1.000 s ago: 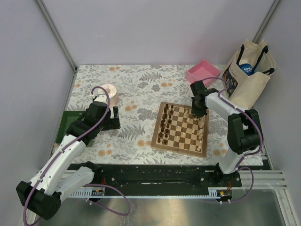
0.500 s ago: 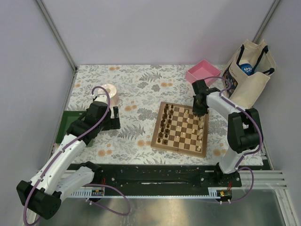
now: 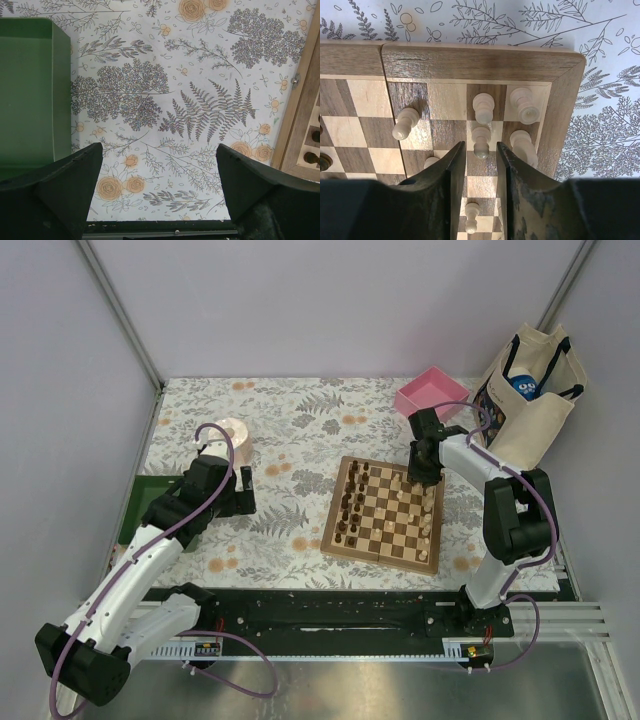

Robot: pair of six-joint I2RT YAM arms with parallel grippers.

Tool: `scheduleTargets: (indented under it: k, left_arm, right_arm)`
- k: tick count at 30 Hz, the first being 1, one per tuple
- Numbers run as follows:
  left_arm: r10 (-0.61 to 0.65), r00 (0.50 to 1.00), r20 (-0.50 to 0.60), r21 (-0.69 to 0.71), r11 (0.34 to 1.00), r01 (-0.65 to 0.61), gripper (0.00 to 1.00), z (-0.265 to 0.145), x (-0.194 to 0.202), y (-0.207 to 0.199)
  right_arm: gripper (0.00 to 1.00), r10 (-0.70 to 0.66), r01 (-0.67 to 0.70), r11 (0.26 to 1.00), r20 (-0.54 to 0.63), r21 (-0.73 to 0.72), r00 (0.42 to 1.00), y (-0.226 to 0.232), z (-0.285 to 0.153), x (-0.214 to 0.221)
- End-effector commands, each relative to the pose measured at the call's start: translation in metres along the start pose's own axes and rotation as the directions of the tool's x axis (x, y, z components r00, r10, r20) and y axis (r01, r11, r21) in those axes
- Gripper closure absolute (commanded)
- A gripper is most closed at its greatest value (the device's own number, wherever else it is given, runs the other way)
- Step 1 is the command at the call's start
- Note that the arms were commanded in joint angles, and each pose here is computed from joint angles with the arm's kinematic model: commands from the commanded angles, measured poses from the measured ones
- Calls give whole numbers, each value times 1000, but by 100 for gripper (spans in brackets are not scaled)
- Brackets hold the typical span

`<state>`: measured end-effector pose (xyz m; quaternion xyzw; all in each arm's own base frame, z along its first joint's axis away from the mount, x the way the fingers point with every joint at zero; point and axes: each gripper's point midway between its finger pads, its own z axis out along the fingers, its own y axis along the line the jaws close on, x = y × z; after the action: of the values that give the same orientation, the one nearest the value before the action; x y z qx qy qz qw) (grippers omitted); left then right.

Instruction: Set up the chess pieces on the board

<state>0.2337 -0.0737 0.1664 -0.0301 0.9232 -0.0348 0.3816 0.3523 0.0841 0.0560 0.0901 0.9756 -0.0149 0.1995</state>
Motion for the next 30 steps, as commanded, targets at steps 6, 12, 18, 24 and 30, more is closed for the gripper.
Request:
scheduleTargets:
  k: [6, 12, 18, 24, 30]
  left_arm:
    - [-6, 999, 32, 26, 1000, 5, 1, -1, -9, -5]
    - [-7, 999, 34, 24, 1000, 6, 1, -1, -9, -4]
    - [-7, 999, 33, 26, 1000, 6, 1, -1, -9, -5]
    - [-8, 999, 34, 24, 1000, 7, 1, -1, -9, -4]
    - [-6, 999, 33, 23, 1000, 5, 1, -1, -9, -4]
  right_arm:
    - [59, 13, -8, 998, 70, -63, 997, 7, -31, -19]
    - [57, 18, -5, 992, 100, -126, 995, 15, -54, -22]
    - [56, -20, 35, 985, 94, -171, 995, 39, -52, -21]
    - [53, -25, 39, 983, 78, -182, 997, 60, -37, -30]
    - [52, -46, 55, 984, 55, -170, 997, 69, -22, -30]
